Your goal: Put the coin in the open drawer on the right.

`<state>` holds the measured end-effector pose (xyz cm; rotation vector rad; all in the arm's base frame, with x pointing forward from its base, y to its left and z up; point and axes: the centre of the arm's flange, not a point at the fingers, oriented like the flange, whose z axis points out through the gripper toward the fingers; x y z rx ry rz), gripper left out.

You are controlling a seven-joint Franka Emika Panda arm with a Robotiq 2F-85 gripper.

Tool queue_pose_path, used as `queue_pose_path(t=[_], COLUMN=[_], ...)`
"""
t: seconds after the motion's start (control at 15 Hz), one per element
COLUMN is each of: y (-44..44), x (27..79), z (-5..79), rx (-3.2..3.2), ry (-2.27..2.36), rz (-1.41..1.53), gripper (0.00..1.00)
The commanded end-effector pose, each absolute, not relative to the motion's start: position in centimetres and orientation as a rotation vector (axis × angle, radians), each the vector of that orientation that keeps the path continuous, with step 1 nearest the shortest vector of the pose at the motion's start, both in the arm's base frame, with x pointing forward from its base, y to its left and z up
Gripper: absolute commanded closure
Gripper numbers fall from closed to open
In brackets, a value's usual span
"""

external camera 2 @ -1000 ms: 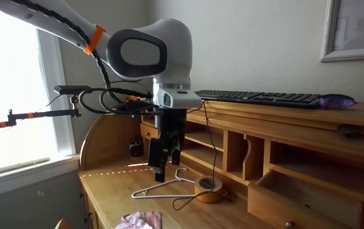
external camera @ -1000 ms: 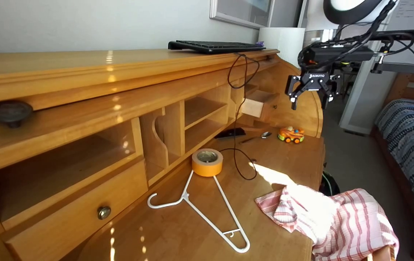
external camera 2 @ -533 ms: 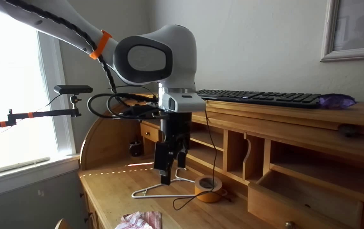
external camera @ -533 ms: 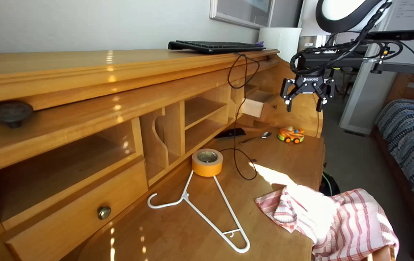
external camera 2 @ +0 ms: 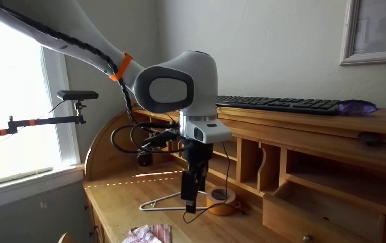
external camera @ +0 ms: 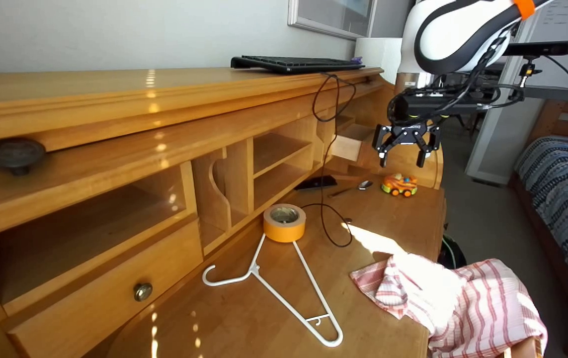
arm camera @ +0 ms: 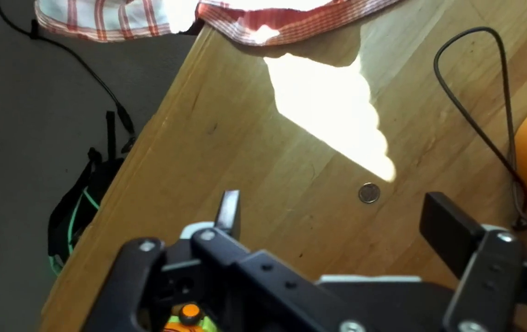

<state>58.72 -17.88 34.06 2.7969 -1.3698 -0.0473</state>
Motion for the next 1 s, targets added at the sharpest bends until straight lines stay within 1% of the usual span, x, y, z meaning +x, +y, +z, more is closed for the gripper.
queue_pose_path(t=[0.0,0.27,0.4,0.47,0.93], y=[-19.5,-20.5,-20.5,-19.7,-19.7], x=[61.7,63.8,64.2,62.6,63.6], z=[31.1,28.4,27.4,28.5,26.1], rx=[2.884,2.896,2.913,2.884,2.906], ry=[-1.243,-1.138,-1.096,-1.126,-1.082], rz=[0.009,0.066,-0.019,0.030,-0.010], gripper=[0.00,0.00,0.00,0.00,0.00])
